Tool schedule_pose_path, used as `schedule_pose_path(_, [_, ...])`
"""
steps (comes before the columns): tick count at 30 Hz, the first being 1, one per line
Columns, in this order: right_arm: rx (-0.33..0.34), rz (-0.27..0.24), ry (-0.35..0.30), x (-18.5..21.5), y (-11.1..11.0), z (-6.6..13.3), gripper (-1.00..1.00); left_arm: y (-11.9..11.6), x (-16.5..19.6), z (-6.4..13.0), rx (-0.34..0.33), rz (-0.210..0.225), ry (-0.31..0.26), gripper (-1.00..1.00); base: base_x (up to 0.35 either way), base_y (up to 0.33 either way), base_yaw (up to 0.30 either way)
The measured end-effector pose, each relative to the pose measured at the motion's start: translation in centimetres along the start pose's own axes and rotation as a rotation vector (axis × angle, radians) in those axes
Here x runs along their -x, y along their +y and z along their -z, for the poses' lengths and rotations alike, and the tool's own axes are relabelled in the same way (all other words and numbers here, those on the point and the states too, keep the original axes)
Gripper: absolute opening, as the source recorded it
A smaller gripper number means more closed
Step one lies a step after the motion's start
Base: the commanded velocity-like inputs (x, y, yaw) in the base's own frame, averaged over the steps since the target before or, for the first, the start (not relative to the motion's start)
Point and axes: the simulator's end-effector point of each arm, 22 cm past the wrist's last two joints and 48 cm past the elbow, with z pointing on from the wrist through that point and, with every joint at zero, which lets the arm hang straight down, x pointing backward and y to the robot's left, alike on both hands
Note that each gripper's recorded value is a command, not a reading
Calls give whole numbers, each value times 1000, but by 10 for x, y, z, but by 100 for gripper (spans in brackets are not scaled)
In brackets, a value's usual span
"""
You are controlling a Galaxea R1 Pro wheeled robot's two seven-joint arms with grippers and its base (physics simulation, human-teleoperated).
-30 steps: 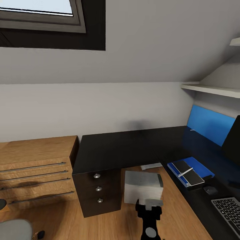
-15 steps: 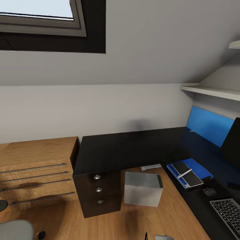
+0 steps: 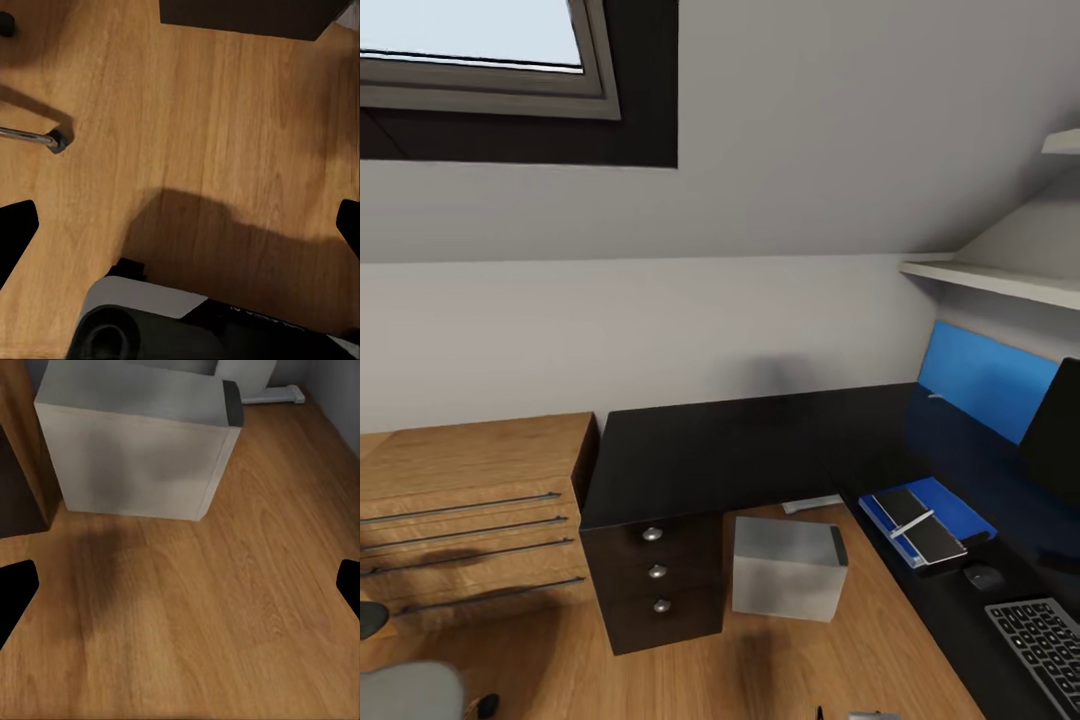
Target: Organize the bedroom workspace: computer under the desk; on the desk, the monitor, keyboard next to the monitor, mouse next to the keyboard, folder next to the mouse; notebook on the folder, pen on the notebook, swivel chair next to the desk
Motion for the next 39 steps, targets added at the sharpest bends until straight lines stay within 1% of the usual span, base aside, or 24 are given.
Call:
schedule_pose_path(1, [7, 7, 4, -1, -1, 0, 100, -5, -9, 2, -2, 0, 17, 100, 0, 0, 0])
schedule_pose_path(3, [12, 10, 5, 0, 0, 2, 100, -6, -11, 4, -2, 2, 18, 100, 0, 0, 0])
schedule_pose_path(8, [12, 15, 7, 3, -4, 6, 100, -5, 0, 10, 2, 22, -31, 100, -7, 0, 0])
schedule_pose_path(12, [-14, 51, 33, -8, -22, 11, 100, 0, -3, 13, 13, 14, -29, 100, -209, 0, 0])
schedule_pose_path(14, [-41, 80, 59, -20, -39, 16, 100, 2, -4, 14, 16, 11, -28, 100, -303, 0, 0])
schedule_pose_path(15, [-49, 92, 73, -28, -45, 21, 100, 2, -4, 15, 16, 9, -28, 100, -324, 0, 0])
schedule_pose_path(17, [-51, 110, 123, -58, -53, 41, 100, 5, -9, 17, 21, -17, -22, 100, -333, 0, 0])
schedule_pose_path(18, [-9, 124, 172, -89, -51, 62, 100, 25, -51, 17, 59, -74, 61, 100, -337, 0, 0])
schedule_pose_path(19, [5, 129, 186, -96, -53, 68, 100, 34, -70, 19, 75, -93, 98, 100, -288, 0, 0])
schedule_pose_path(20, [15, 133, 194, -101, -55, 72, 100, 41, -81, 21, 84, -105, 121, 100, -238, 0, 0])
schedule_pose_path(21, [19, 136, 199, -103, -56, 75, 100, 43, -85, 23, 88, -109, 130, 100, -97, 0, 0])
schedule_pose_path(22, [26, 139, 219, -118, -61, 88, 100, 59, -110, 28, 114, -125, 176, 100, -62, 0, 0])
schedule_pose_path(24, [29, 144, 230, -132, -69, 104, 100, 70, -126, 33, 132, -136, 195, 100, -36, 0, 0])
schedule_pose_path(25, [28, 148, 230, -135, -73, 109, 100, 72, -128, 35, 134, -138, 197, 100, -20, 0, 0])
schedule_pose_path(26, [23, 152, 229, -140, -83, 116, 100, 74, -131, 37, 137, -140, 201, 100, -5, 0, 0])
schedule_pose_path(27, [84, 154, 228, -150, -83, 128, 100, 77, -139, 40, 140, -143, 212, 100, -4, 0, 0])
schedule_pose_path(29, [109, 155, 229, -152, -79, 133, 100, 78, -142, 43, 141, -146, 218, 100, -2, 0, 0])
schedule_pose_path(30, [133, 153, 232, -154, -76, 136, 100, 78, -147, 45, 140, -147, 230, 100, 0, 0, 0])
schedule_pose_path(31, [138, 152, 233, -154, -77, 138, 100, 73, -148, 46, 114, -144, 232, 100, 0, 0, 0])
schedule_pose_path(32, [140, 153, 234, -154, -76, 139, 100, 71, -148, 46, 102, -144, 231, 100, 0, 0, 0])
schedule_pose_path(35, [141, 152, 234, -153, -77, 141, 100, 70, -146, 48, 91, -141, 222, 100, 0, 0, 59])
schedule_pose_path(36, [141, 152, 235, -152, -77, 142, 100, 69, -141, 48, 86, -136, 202, 100, 0, 0, 196])
schedule_pose_path(38, [136, 148, 235, -151, -78, 143, 100, 68, -129, 47, 83, -120, 145, 100, 0, 0, 224])
schedule_pose_path(39, [134, 146, 236, -151, -79, 144, 100, 68, -126, 48, 82, -115, 130, 100, 0, 0, 235])
